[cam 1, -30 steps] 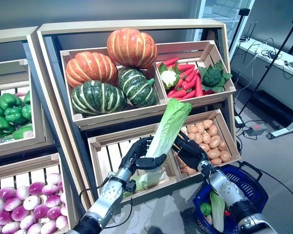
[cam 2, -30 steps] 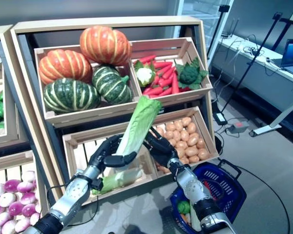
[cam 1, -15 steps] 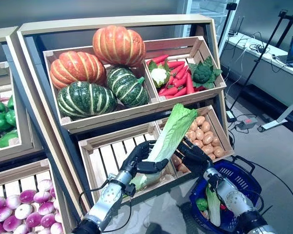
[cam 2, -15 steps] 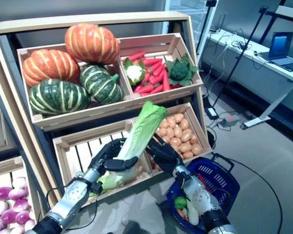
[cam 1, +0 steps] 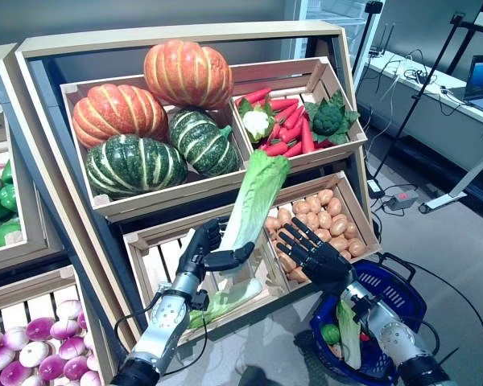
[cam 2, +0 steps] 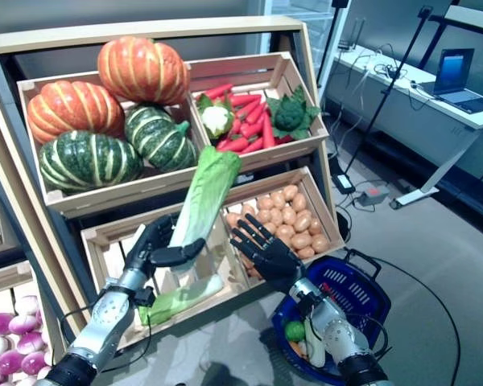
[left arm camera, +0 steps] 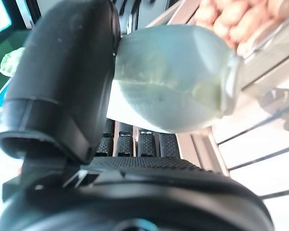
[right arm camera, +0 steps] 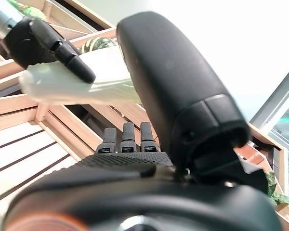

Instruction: Put vegetables into the basket

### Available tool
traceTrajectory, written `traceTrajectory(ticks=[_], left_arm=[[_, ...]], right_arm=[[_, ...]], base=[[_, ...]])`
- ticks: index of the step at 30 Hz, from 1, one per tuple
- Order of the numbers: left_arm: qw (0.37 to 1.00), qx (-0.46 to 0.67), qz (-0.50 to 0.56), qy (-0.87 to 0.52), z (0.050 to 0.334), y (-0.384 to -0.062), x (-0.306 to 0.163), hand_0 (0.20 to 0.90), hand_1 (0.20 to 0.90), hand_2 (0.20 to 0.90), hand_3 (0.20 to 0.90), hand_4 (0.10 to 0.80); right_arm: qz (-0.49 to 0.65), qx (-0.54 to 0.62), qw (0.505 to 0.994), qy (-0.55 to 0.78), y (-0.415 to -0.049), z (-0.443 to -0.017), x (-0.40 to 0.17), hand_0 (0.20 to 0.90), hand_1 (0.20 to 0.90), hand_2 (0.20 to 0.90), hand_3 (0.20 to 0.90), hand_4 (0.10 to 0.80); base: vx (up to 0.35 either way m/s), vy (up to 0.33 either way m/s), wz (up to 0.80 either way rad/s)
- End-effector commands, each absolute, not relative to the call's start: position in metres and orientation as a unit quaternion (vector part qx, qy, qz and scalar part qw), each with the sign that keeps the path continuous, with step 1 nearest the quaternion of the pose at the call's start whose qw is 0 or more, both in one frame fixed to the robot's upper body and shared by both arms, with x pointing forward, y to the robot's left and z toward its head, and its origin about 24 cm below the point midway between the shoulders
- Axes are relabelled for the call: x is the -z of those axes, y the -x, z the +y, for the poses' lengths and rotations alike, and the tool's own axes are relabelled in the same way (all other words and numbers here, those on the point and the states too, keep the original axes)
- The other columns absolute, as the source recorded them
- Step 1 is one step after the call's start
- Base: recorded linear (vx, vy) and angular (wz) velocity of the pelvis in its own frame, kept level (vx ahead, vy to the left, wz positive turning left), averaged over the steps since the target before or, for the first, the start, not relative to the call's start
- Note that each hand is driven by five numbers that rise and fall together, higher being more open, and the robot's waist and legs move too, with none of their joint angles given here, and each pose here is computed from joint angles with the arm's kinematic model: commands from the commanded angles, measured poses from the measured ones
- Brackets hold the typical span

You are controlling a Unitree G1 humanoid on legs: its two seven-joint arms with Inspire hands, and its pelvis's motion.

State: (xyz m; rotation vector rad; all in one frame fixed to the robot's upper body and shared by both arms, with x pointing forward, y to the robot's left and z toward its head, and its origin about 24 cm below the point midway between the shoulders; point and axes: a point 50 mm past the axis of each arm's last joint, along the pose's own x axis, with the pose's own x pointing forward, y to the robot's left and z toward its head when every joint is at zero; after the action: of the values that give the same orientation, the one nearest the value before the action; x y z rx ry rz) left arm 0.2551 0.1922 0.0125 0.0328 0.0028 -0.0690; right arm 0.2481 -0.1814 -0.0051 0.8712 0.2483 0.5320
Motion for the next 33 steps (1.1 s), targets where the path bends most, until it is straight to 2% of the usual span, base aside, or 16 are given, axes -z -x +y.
traceTrajectory(ticks=[1,7,21,33], left_arm=[[0.987,0.003,-0.159,0.004,0.206,-0.279,-0.067,0.3,0.3,0.3,0.3,0.4],[0.985,0.043,-0.163,-0.032,0.195,-0.279,-0.067,0.3,0.3,0.3,0.3,0.4],[0.977,0.149,-0.151,-0.017,0.143,-0.277,-0.064,0.3,0.3,0.3,0.3,0.4],[0.953,0.28,-0.115,-0.003,0.098,-0.265,-0.053,0.3,0.3,0.3,0.3,0.4]], right_arm=[[-0.009,-0.314,0.859,-0.403,-0.265,-0.199,-0.044,0.9,0.9,0.9,0.9,0.8],[-0.011,-0.313,0.857,-0.409,-0.265,-0.195,-0.043,0.9,0.9,0.9,0.9,0.8],[-0.014,-0.306,0.833,-0.461,-0.277,-0.152,-0.041,0.9,0.9,0.9,0.9,0.8],[-0.043,-0.327,0.819,-0.469,-0.309,-0.118,-0.079,0.9,0.9,0.9,0.9,0.8]], base=[[0.0,0.0,0.0],[0.0,0.0,0.0],[0.0,0.0,0.0],[0.001,-0.002,0.02]])
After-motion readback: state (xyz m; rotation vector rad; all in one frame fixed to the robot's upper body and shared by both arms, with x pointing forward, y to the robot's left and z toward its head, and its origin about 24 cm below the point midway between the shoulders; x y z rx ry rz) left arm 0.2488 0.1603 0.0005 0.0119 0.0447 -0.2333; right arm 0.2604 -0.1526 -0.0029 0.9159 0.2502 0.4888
